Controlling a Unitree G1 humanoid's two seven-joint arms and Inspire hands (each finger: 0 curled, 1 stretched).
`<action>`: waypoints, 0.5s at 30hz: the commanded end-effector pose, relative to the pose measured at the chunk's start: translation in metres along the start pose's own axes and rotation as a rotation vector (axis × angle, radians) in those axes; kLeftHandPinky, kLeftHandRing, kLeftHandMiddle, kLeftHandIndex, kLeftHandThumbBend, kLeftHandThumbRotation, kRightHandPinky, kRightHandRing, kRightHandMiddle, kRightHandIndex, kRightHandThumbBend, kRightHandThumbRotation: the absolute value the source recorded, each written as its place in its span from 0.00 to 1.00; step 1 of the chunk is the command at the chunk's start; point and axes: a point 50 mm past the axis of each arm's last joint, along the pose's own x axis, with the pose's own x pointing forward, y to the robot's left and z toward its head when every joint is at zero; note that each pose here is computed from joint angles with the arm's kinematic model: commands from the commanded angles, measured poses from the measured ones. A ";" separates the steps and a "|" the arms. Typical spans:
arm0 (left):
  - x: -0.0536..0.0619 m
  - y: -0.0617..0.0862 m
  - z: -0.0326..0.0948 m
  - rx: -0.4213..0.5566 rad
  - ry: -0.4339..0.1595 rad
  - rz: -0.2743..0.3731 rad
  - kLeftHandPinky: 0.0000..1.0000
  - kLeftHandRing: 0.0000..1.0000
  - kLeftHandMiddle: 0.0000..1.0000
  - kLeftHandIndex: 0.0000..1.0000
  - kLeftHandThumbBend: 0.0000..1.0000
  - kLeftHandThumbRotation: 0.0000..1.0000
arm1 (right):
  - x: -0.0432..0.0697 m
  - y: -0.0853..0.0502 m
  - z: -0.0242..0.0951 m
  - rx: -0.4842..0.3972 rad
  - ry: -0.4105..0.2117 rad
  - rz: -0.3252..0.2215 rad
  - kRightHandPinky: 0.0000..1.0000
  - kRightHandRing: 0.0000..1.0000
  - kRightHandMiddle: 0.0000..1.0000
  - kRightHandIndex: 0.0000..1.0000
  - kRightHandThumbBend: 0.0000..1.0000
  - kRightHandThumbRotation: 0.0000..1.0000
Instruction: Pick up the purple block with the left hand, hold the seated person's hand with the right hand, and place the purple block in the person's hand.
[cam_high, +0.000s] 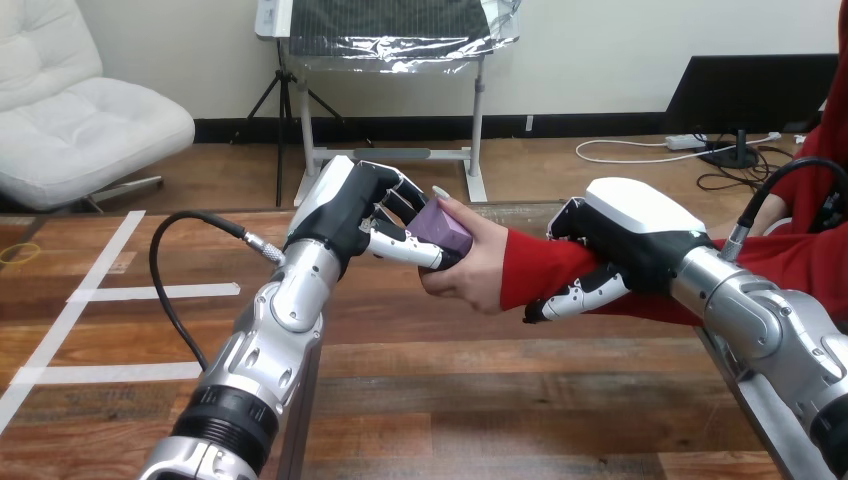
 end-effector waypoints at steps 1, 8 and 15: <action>0.010 0.004 0.034 0.011 -0.118 -0.004 0.34 0.40 0.42 0.39 0.80 0.00 | 0.019 -0.034 0.039 0.001 -0.178 -0.138 0.20 0.23 0.27 0.27 0.79 0.36; 0.008 0.006 0.031 -0.026 -0.098 -0.047 0.37 0.43 0.46 0.42 0.78 0.00 | 0.017 -0.033 0.036 0.002 -0.158 -0.124 0.22 0.24 0.28 0.28 0.79 0.36; 0.004 0.009 0.028 -0.035 -0.100 -0.091 0.47 0.58 0.63 0.60 0.81 0.12 | 0.014 -0.032 0.033 -0.012 -0.151 -0.111 0.23 0.26 0.30 0.29 0.78 0.35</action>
